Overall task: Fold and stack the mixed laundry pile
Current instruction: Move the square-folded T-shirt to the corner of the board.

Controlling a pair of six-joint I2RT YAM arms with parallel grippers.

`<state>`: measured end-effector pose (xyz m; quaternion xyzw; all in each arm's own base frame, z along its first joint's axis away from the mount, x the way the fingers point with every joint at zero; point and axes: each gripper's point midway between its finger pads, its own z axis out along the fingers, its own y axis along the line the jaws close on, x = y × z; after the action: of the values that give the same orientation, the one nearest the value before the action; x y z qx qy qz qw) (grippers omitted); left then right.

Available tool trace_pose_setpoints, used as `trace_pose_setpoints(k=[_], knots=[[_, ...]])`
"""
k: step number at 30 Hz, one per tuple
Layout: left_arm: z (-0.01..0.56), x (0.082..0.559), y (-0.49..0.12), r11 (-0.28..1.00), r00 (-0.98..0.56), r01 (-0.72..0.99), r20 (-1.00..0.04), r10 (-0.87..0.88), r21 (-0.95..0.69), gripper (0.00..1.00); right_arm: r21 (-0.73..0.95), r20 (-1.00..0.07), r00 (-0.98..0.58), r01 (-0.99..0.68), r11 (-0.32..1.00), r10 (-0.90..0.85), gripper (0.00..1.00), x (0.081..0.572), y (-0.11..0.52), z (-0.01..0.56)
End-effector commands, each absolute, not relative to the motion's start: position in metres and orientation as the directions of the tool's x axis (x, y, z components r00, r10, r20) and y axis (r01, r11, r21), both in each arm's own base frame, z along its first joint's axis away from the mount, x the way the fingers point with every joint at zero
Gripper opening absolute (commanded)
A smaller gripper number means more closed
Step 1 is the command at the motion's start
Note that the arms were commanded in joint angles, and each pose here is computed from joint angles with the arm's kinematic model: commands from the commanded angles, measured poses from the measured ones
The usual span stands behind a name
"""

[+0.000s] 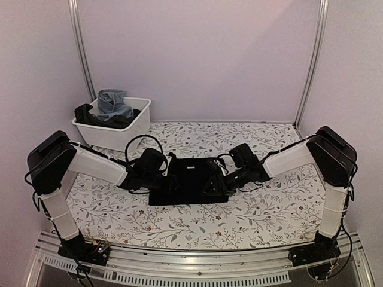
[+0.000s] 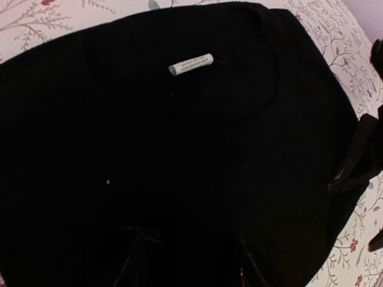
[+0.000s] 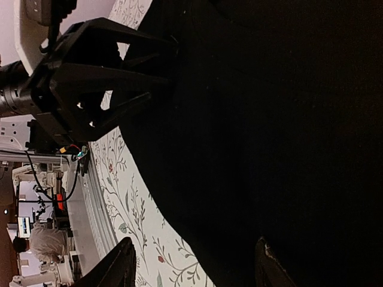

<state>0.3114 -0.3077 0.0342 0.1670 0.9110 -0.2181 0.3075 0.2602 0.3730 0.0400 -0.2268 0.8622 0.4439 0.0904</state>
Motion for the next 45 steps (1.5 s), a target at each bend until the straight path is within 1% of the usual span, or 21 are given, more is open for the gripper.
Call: trace_pose_setpoints(k=[1, 3, 6, 12, 15, 22, 27, 28, 29, 30, 34, 36, 38, 41, 43, 45], knots=[[-0.012, 0.308, -0.278, 0.914, -0.838, 0.309, -0.530, 0.131, -0.262, 0.50, 0.711, -0.268, -0.921, -0.387, 0.587, -0.283, 0.68, 0.267, 0.358, -0.009], [-0.023, 0.310, -0.265, 0.930, -0.857, 0.267, -0.504, 0.110, -0.251, 0.49, 0.711, -0.252, -0.925, -0.376, 0.594, -0.283, 0.68, 0.265, 0.356, -0.015], [-0.026, 0.312, -0.260, 0.932, -0.856, 0.266, -0.504, 0.113, -0.244, 0.49, 0.694, -0.260, -0.928, -0.371, 0.617, -0.265, 0.68, 0.273, 0.352, -0.015], [-0.018, 0.342, -0.265, 0.929, -0.840, 0.285, -0.528, 0.124, -0.235, 0.49, 0.650, -0.286, -0.946, -0.306, 0.695, -0.149, 0.68, 0.324, 0.318, -0.011], [-0.015, 0.368, -0.271, 0.930, -0.831, 0.291, -0.541, 0.130, -0.223, 0.49, 0.640, -0.297, -0.948, -0.289, 0.712, -0.117, 0.68, 0.349, 0.305, -0.009], [-0.031, 0.429, -0.275, 0.936, -0.859, 0.267, -0.498, 0.122, -0.232, 0.49, 0.630, -0.324, -0.942, -0.281, 0.724, -0.084, 0.67, 0.410, 0.297, -0.007], [-0.043, 0.475, -0.285, 0.933, -0.861, 0.280, -0.489, 0.140, -0.225, 0.49, 0.612, -0.331, -0.942, -0.264, 0.746, -0.062, 0.67, 0.456, 0.294, -0.009], [-0.048, 0.483, -0.285, 0.933, -0.865, 0.280, -0.481, 0.144, -0.225, 0.44, 0.611, -0.335, -0.941, -0.262, 0.747, -0.055, 0.67, 0.464, 0.293, -0.008], [-0.049, 0.492, -0.286, 0.932, -0.868, 0.280, -0.476, 0.143, -0.232, 0.42, 0.613, -0.328, -0.944, -0.251, 0.749, -0.048, 0.67, 0.472, 0.291, -0.012], [-0.050, 0.501, -0.286, 0.931, -0.869, 0.278, -0.476, 0.139, -0.236, 0.42, 0.616, -0.332, -0.943, -0.247, 0.748, -0.038, 0.67, 0.481, 0.289, -0.011], [-0.028, 0.537, -0.295, 0.921, -0.826, 0.324, -0.539, 0.164, -0.216, 0.45, 0.621, -0.339, -0.941, -0.239, 0.746, -0.018, 0.67, 0.498, 0.283, -0.009], [-0.007, 0.549, -0.300, 0.910, -0.795, 0.353, -0.582, 0.170, -0.216, 0.47, 0.641, -0.367, -0.929, -0.286, 0.712, -0.042, 0.67, 0.495, 0.290, 0.004], [0.020, 0.554, -0.299, 0.910, -0.767, 0.361, -0.620, 0.166, -0.204, 0.48, 0.630, -0.399, -0.916, -0.312, 0.711, -0.048, 0.67, 0.494, 0.289, 0.019], [0.062, 0.544, -0.287, 0.915, -0.725, 0.364, -0.670, 0.159, -0.176, 0.51, 0.592, -0.466, -0.883, -0.353, 0.725, -0.050, 0.67, 0.489, 0.283, 0.053], [0.080, 0.530, -0.276, 0.923, -0.716, 0.351, -0.681, 0.155, -0.159, 0.52, 0.559, -0.504, -0.861, -0.382, 0.736, -0.064, 0.67, 0.483, 0.282, 0.072], [0.086, 0.512, -0.268, 0.924, -0.720, 0.348, -0.676, 0.155, -0.159, 0.52, 0.518, -0.534, -0.840, -0.414, 0.749, -0.095, 0.67, 0.477, 0.283, 0.081]])
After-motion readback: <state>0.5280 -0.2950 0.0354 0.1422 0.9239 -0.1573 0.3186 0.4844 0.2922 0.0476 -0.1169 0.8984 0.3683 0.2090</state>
